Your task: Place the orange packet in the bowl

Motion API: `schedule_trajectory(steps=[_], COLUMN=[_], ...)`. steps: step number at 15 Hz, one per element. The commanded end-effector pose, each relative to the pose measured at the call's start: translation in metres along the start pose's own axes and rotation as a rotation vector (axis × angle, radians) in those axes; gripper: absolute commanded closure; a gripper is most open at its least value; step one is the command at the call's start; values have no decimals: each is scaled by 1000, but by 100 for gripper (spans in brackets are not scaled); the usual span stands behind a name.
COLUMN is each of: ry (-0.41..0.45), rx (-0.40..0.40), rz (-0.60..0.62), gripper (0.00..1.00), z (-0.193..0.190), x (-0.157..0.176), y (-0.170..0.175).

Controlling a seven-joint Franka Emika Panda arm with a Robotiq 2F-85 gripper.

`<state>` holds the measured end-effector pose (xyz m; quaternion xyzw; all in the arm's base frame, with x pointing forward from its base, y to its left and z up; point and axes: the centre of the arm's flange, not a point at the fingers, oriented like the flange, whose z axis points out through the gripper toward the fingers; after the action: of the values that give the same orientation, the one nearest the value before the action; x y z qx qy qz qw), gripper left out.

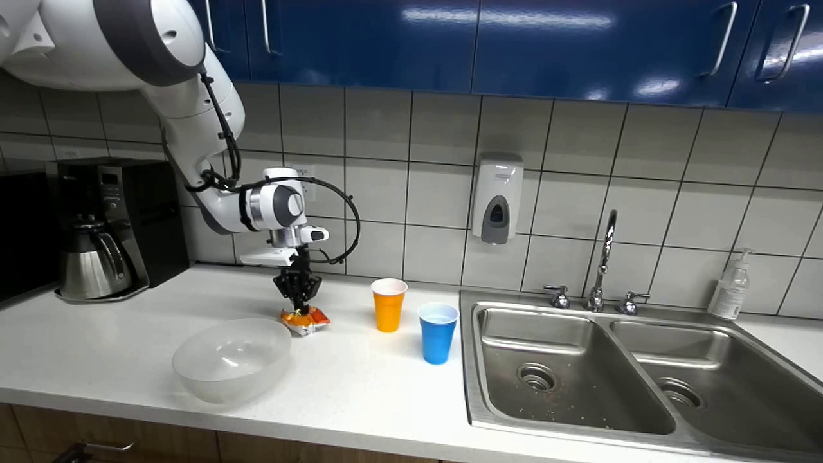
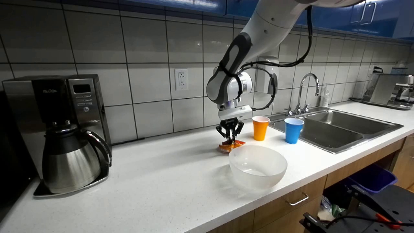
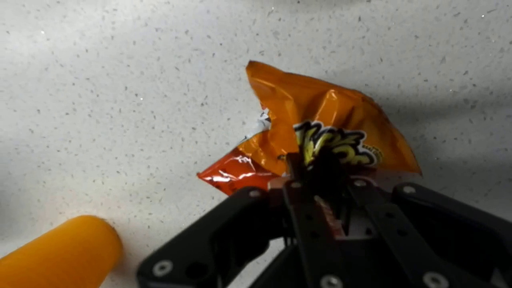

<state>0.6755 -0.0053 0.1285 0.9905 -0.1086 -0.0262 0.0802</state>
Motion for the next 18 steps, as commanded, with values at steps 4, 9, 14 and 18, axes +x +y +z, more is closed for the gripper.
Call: schedule_trajectory(steps=[4,9,14,18], ry=[-21,-19,-12,-16], rx=[-6,4,18,18], rz=[29,-17,-98,-164], gripper=[100,100,100,100], z=[-10,-64,-114,-134], x=[1,-27,-78,-125], y=[10,35,48,49])
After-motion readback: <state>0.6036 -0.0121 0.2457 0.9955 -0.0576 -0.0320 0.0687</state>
